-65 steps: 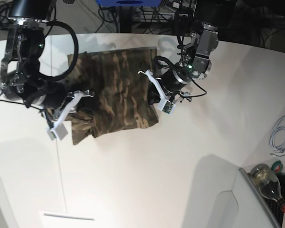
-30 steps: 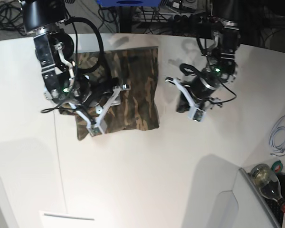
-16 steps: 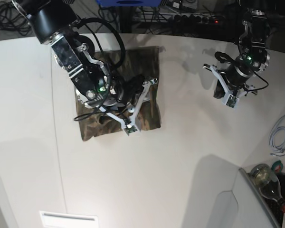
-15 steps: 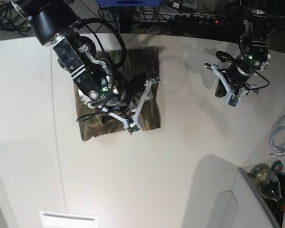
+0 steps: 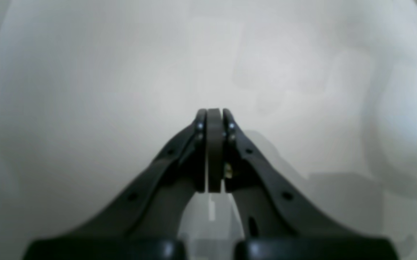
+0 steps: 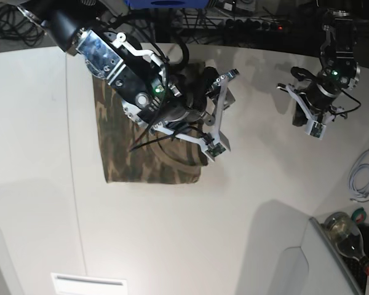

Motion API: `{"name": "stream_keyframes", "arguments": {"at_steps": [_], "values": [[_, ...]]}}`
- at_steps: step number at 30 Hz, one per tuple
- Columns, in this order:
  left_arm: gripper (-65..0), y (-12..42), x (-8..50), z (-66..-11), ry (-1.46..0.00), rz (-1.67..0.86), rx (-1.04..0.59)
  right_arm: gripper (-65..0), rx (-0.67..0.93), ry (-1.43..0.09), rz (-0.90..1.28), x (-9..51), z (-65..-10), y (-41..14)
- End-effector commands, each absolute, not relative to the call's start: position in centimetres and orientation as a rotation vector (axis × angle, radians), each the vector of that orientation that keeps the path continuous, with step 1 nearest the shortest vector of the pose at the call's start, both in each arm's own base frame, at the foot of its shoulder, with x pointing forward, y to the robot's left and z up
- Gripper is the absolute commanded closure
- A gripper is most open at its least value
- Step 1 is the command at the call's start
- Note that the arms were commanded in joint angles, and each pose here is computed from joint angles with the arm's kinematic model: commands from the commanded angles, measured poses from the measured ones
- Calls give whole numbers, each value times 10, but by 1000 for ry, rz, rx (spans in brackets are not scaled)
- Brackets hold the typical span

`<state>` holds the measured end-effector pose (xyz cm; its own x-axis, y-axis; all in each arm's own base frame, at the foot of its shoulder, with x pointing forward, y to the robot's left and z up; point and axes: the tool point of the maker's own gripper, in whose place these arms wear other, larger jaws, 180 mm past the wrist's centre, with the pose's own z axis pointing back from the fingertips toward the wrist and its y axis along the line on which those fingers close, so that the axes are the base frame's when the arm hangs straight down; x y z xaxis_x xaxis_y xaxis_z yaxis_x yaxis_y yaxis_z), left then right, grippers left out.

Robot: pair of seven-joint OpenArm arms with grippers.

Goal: Layout the t-shirt on the table in an organized manner, then fold the t-shirt properly
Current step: 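Fold the shirt over with the right gripper toward the left gripper, then press and smooth the folded shirt near the collar with the right gripper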

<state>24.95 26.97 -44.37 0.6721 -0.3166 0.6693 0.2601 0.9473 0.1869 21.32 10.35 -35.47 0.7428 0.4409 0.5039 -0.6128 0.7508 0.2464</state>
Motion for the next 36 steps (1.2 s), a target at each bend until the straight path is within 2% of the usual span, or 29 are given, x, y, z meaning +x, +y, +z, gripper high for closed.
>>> {"name": "stream_keyframes", "arguments": {"at_steps": [1,5,7,11,12,15,17,20,21,22,27,30,36], "values": [[0,287,250,-433,-795,-311,117,-314,415,-479,533,220,-342,94],[0,322,240,-425,-799,-231,177,-312,345,-590,322,251,-336,52],[0,331,234,-422,-797,-214,194,-279,303,-652,275,273,-343,31],[0,334,231,-423,-791,-212,192,-32,266,-653,257,278,-362,13],[0,329,226,-426,-778,-233,167,-9,274,-629,281,269,-367,16],[0,310,220,-431,-756,-308,73,-89,319,-565,383,225,-377,41],[0,313,216,-430,-749,-322,61,-200,299,-574,525,199,-383,65],[0,341,213,-416,-774,-266,107,-377,182,-641,653,182,-395,81],[0,348,213,-411,-781,-252,122,-417,151,-655,679,178,-400,85],[0,355,212,-408,-783,-243,135,-431,148,-647,687,176,-404,88],[0,375,207,-400,-783,-217,176,-431,123,-600,663,180,-422,95],[0,379,192,-413,-741,-191,164,-423,106,-581,636,185,-430,92],[0,382,181,-427,-704,-162,148,-299,79,-562,644,188,-439,87]]}}
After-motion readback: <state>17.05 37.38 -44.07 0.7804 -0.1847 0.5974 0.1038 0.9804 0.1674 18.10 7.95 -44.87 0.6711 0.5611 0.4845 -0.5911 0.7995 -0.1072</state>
